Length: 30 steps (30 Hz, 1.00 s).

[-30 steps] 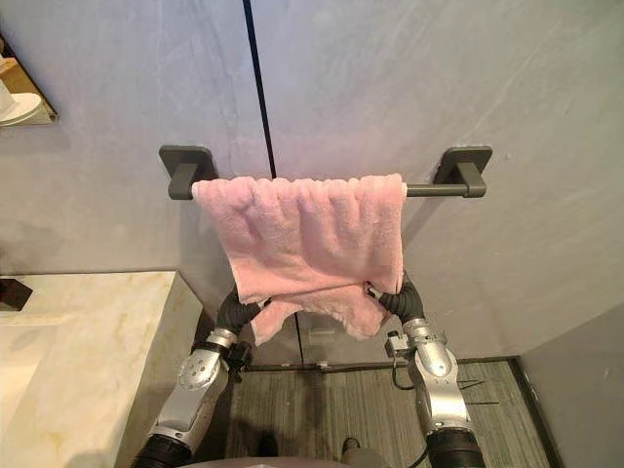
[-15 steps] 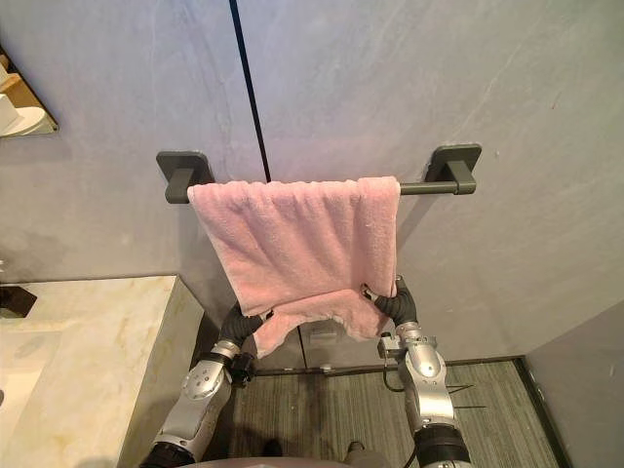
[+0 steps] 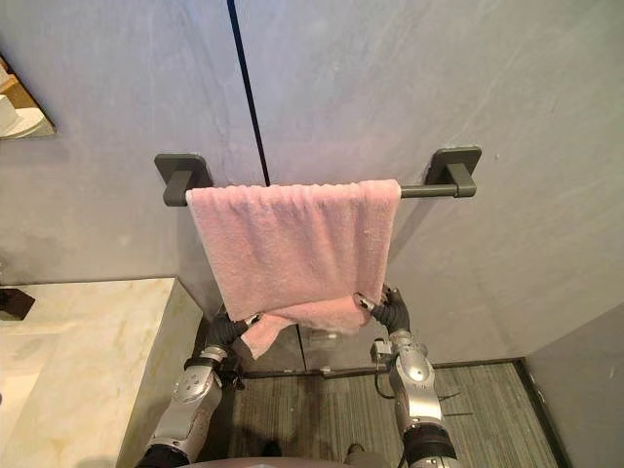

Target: Organize washtable

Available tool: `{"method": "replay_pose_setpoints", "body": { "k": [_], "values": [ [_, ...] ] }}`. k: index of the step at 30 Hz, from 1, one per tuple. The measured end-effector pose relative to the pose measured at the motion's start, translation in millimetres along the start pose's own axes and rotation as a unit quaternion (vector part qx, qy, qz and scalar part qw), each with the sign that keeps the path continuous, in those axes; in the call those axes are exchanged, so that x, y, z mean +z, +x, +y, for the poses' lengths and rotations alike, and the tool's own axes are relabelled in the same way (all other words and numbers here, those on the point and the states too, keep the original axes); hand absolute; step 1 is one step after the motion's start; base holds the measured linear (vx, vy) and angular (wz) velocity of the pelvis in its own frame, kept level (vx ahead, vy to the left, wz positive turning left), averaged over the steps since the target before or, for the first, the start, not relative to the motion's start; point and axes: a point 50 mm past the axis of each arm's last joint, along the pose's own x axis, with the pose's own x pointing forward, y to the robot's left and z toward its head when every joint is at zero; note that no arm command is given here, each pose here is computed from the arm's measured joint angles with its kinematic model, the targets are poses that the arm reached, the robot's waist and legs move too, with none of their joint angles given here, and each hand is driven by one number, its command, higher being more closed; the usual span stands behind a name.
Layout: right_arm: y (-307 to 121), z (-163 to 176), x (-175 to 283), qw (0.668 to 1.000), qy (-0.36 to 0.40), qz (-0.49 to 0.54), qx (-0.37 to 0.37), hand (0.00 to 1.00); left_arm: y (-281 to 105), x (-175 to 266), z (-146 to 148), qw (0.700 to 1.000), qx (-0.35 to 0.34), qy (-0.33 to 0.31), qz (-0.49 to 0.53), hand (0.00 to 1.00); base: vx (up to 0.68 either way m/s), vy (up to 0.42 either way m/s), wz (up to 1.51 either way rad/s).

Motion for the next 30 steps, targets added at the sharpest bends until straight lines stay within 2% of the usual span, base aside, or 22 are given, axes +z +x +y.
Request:
{"method": "replay_pose_setpoints", "body": {
  "k": [6, 9, 17, 25, 28, 30],
  "values": [
    [-7, -13, -6, 0.999, 0.009, 0.014, -0.04, 0.0, -5, -3, 8, 0.999, 0.027, -0.025, 0.004, 0.0, 0.01, -0.006, -0.01],
    [-16, -21, -15, 0.997, 0.011, 0.03, -0.068, 0.0, -14, -3, 22, 0.997, 0.067, -0.034, 0.002, 0.0, 0.0, 0.0, 0.0],
    [-41, -43, -2, 0.992, 0.007, -0.008, -0.129, 0.0, -26, 27, 39, 0.992, 0.107, -0.027, -0.065, 0.0, -0.05, -0.008, -0.01],
    [-51, -68, 57, 0.97, -0.007, -0.136, -0.203, 0.0, -37, 83, 42, 0.974, 0.119, -0.024, -0.191, 0.0, -0.01, -0.001, 0.0],
    [-58, -70, 91, 0.954, -0.029, -0.207, -0.215, 0.0, -44, 106, 38, 0.964, 0.113, -0.019, -0.241, 0.0, 0.03, -0.008, -0.02],
    [-65, -67, 123, 0.936, -0.048, -0.277, -0.213, 0.0, -55, 136, 30, 0.946, 0.096, -0.012, -0.309, 0.0, 0.0, 0.0, 0.0]
  ]
}}
